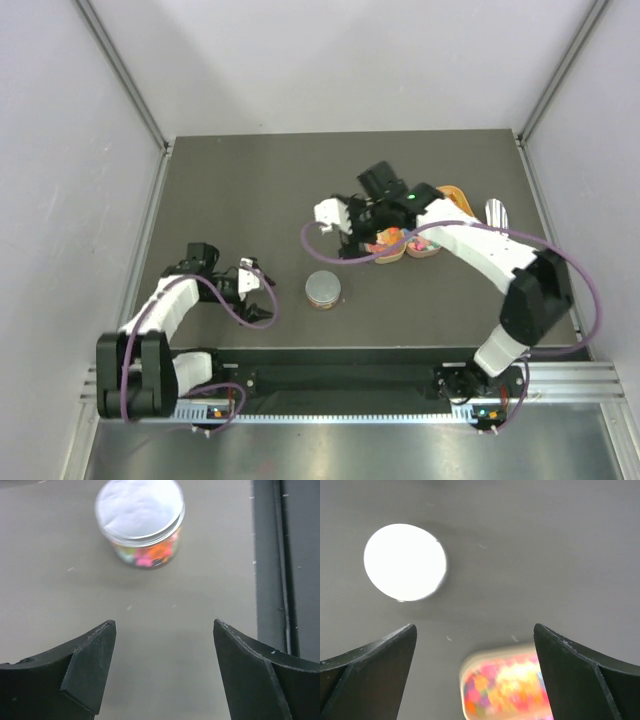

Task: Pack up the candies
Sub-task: Screw the bottle lid onto the packing bottle.

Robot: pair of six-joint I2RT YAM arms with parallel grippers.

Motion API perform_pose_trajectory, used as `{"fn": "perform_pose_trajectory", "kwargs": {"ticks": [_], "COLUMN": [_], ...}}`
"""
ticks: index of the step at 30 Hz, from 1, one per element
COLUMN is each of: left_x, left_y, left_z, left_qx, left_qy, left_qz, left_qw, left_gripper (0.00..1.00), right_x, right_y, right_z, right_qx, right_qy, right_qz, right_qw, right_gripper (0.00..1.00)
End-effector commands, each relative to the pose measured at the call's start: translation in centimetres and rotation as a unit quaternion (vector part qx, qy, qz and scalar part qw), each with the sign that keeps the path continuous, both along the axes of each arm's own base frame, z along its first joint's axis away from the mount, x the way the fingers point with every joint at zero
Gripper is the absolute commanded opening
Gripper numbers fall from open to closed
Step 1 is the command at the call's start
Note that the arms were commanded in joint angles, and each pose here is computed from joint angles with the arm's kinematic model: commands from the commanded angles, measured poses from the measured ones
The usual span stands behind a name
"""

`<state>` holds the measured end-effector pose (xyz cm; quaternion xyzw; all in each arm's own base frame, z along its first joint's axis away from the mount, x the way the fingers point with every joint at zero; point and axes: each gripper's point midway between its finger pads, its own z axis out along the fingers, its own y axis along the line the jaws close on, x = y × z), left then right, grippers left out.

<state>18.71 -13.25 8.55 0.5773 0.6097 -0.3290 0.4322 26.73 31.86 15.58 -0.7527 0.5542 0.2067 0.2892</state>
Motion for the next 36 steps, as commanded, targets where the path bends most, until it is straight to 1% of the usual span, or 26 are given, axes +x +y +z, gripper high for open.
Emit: {"fn": "perform_pose_trajectory", "kwargs": {"ticks": [1,2,3,4,5,6,7,9,10,11,13,15,18,21,24,31,32,34,36], "left_x": [0.5,0.3,0.5,1.1,0.9,2.6,3.8,4.2,5.0,5.1,6.1,6.0,5.4,5.1,5.3,5.1,5.1,5.5,5.3], "left_y": [-2.4,-3.2,-3.4,-3.7,-4.5,-4.6,-4.8,-4.8,-4.9,-5.0,-5.1,-5.3,-5.9,-6.4,-6.8,-7.9,-8.1,-8.7,-8.6], "left_z": [-0.2,-0.9,-1.7,-1.7,-2.7,-3.0,-2.6,-3.3,-3.0,-3.4,-3.2,-3.8,-4.6,-4.3,-2.9,-2.0,-1.6,-0.3,-0.2], "left_qx": [-0.044,-0.05,-0.035,-0.023,-0.01,0.007,0.005,0.011,0.013,0.015,0.019,0.027,0.063,0.076,0.073,0.09,0.086,0.08,0.085], "left_qy": [-0.034,-0.017,-0.011,-0.015,0.029,0.015,0.014,0.031,0.019,0.034,0.044,0.062,0.069,0.079,0.097,0.099,0.12,0.119,0.14], "left_qz": [-0.07,-0.085,-0.093,-0.104,-0.106,-0.093,-0.083,-0.086,-0.089,-0.089,-0.081,-0.086,-0.109,-0.118,-0.11,-0.099,-0.083,-0.074,-0.055], "left_qw": [0.996,0.995,0.995,0.994,0.994,0.996,0.996,0.996,0.996,0.995,0.996,0.994,0.99,0.987,0.986,0.986,0.986,0.987,0.985], "left_gripper": [0.83,0.83,0.82,0.84,0.98,0.99,0.99,0.99,0.99,0.98,0.99,0.99,0.99,0.98,0.98,0.96,0.96,0.95,0.93], "right_x": [1.3,1.3,1.0,0.8,0.6,0.5,0.1,0.3,0.3,0.6,1.1,1.5,2.1,3.0,3.9,3.8,4.1,4.9,6.0], "right_y": [-0.9,-1.2,-1.4,-1.2,-1.1,-0.9,-0.6,0.1,0.4,0.7,1.4,1.8,2.1,1.9,1.6,1.1,0.6,-0.4,-2.3], "right_z": [3.2,3.4,2.0,1.7,1.4,0.7,0.5,-0.2,-0.2,-1.0,-0.4,-0.5,-0.5,-0.2,0.8,1.7,2.4,3.5,5.1], "right_qx": [0.09,0.101,0.103,0.11,0.117,0.123,0.13,0.133,0.138,0.135,0.145,0.146,0.145,0.143,0.146,0.149,0.151,0.157,0.164], "right_qy": [-0.024,-0.035,-0.038,-0.044,-0.045,-0.046,-0.041,-0.034,-0.028,-0.018,-0.018,-0.019,-0.023,-0.032,-0.044,-0.05,-0.055,-0.061,-0.081], "right_qz": [-0.062,-0.06,-0.052,-0.038,-0.031,-0.022,-0.004,0.009,0.013,0.013,0.019,0.027,0.028,0.029,0.019,0.017,0.009,-0.012,-0.038], "right_qw": [0.994,0.992,0.993,0.992,0.992,0.991,0.991,0.99,0.99,0.991,0.989,0.989,0.989,0.989,0.988,0.987,0.987,0.986,0.982], "right_gripper": [1.0,1.0,1.0,1.0,1.0,1.0,0.99,1.0,1.0,1.0,1.0,1.0,1.0,1.0,0.99,1.0,1.0,1.0,1.0]}}
